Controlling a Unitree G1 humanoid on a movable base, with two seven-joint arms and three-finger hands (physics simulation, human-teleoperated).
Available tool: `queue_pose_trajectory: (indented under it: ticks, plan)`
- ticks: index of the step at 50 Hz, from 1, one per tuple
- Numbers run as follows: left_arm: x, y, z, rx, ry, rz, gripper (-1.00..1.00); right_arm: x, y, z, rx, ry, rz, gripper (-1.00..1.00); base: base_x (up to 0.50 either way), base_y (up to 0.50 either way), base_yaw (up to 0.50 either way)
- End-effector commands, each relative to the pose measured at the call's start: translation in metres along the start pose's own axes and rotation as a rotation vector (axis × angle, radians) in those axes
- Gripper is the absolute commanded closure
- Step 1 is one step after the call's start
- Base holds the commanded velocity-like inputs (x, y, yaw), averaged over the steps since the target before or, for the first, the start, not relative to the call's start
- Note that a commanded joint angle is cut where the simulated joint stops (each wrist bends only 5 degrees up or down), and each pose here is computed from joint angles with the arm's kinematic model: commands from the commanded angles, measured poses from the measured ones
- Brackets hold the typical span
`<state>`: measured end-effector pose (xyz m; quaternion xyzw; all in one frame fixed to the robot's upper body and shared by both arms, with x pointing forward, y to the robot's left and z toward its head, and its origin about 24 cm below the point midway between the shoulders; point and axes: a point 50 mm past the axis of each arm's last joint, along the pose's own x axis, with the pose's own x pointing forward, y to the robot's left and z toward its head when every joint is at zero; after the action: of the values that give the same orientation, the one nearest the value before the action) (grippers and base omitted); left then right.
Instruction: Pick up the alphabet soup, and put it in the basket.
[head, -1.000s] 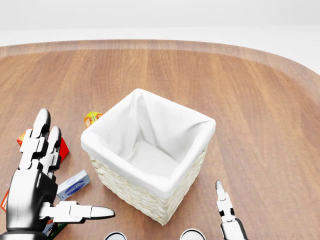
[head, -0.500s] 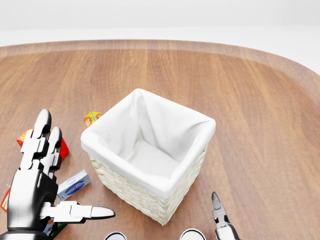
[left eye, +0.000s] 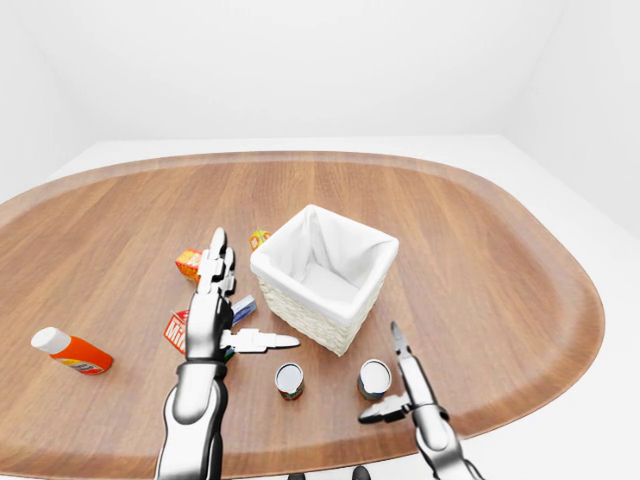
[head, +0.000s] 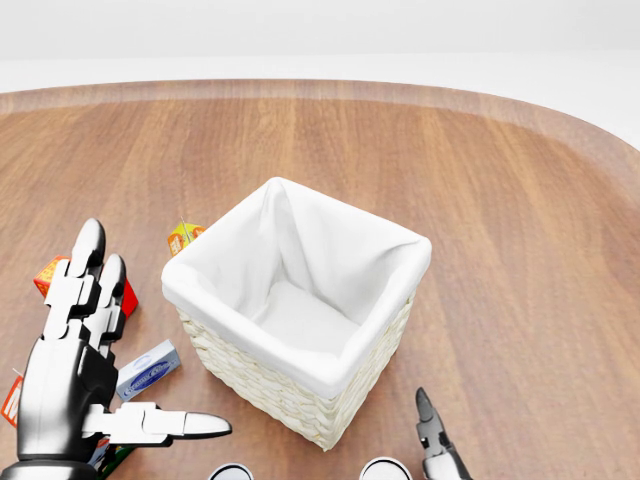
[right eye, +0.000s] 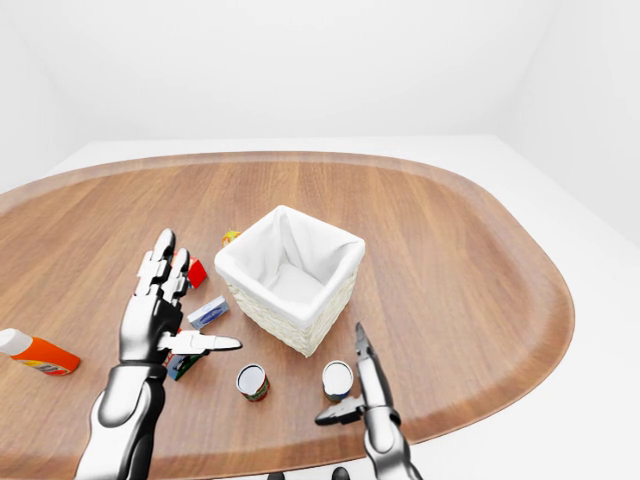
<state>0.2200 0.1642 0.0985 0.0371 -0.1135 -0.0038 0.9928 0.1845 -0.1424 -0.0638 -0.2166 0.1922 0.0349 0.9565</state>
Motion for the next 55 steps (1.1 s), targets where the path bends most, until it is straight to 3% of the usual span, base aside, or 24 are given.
queue_pose_trajectory:
  ticks: [1, 32, 35, 55]
  plan:
    - [0.0, 0.0, -0.001, 0.001, 0.0, -0.001, -1.0, 0.001, 0.004, -0.001, -0.019, 0.005, 0.011, -1.0, 0.0, 0.0, 0.0]
    - [0.0, -0.001, -0.001, 0.0, 0.002, -0.002, -1.0, 0.004, 0.015, -0.014, -0.066, 0.064, 0.048, -1.0, 0.0, 0.0, 0.0]
    - [0.0, -0.001, -0.001, 0.0, 0.001, -0.002, -1.0, 0.002, 0.015, -0.011, -0.065, 0.051, 0.051, 1.0, 0.0, 0.0, 0.0]
    - [0.0, -0.001, -0.002, 0.003, 0.002, -0.003, -1.0, 0.001, 0.012, -0.007, -0.068, 0.029, 0.042, 1.0, 0.0, 0.0, 0.0]
